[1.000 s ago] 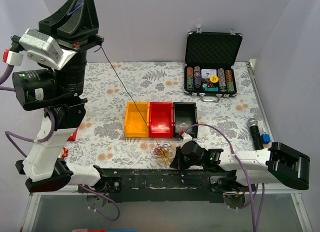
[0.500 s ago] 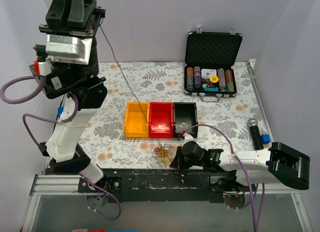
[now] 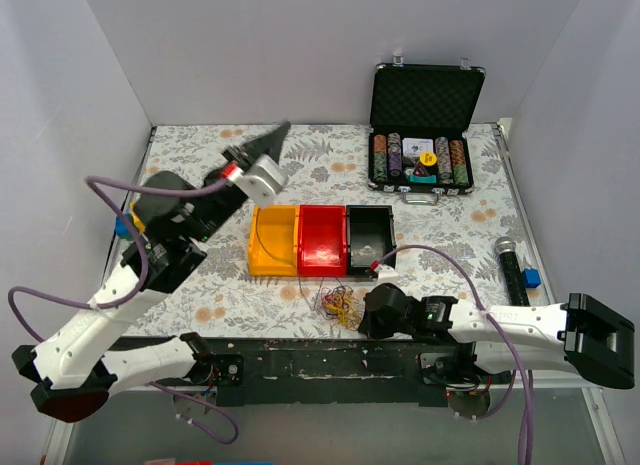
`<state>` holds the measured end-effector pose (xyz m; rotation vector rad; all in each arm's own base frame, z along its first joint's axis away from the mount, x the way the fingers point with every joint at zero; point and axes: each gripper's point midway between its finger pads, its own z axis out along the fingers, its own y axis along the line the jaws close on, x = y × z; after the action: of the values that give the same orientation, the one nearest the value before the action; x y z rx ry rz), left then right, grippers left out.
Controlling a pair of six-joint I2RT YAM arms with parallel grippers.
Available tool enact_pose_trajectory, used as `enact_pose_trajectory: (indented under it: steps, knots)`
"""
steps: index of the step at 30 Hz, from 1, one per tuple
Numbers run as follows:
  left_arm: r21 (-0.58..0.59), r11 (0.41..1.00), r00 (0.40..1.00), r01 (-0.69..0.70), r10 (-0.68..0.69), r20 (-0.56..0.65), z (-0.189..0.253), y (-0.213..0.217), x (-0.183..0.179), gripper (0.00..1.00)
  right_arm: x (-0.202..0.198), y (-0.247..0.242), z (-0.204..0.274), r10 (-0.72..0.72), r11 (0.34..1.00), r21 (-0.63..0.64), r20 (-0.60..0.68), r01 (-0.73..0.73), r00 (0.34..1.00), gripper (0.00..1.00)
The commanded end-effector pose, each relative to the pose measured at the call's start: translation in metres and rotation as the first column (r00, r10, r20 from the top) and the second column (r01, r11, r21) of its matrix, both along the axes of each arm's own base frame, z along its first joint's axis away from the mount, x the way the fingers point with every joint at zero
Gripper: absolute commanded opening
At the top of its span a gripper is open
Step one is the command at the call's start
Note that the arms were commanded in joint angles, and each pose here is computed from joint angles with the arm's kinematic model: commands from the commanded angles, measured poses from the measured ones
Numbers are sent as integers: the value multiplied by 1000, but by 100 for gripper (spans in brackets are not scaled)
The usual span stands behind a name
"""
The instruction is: Untangle the cables
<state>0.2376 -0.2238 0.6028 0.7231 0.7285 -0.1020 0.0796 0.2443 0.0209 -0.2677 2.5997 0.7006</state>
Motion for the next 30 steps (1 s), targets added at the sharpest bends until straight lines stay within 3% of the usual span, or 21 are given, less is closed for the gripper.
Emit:
enact_pose_trajectory:
  steps: [1,7,10,11,14,19,22,25,30]
  knots:
    - [339,936,944,95,24,-329,-182,-13,5,0,5,-27,0,-1,993,-115,54,7,999,1]
    - [608,777,901,164,133,-413,-312,2,-4,2,4,-29,5,12,997,-78,75,-6,997,1]
    - [651,726,856,222,175,-486,-356,3,-5,23,4,-24,9,25,999,-49,80,-21,996,1]
    - [658,714,840,240,187,-510,-368,1,-5,40,5,-23,10,26,999,-44,83,-22,996,1]
    - [645,702,788,303,196,-583,-389,-9,-5,51,5,-19,11,35,999,-41,84,-32,996,1]
    - [503,664,677,553,-6,-736,-378,-38,-47,98,7,-15,14,40,998,-45,87,-37,995,1]
    - [404,576,560,710,-114,-821,-380,-47,-83,98,8,-12,16,38,998,-43,92,-35,995,1]
    - [334,504,439,797,-103,-893,-400,-52,-104,98,9,-11,16,37,999,-41,94,-34,995,1]
    - [278,414,333,867,-67,-940,-430,-58,-123,96,11,-10,19,36,999,-39,102,-32,994,1]
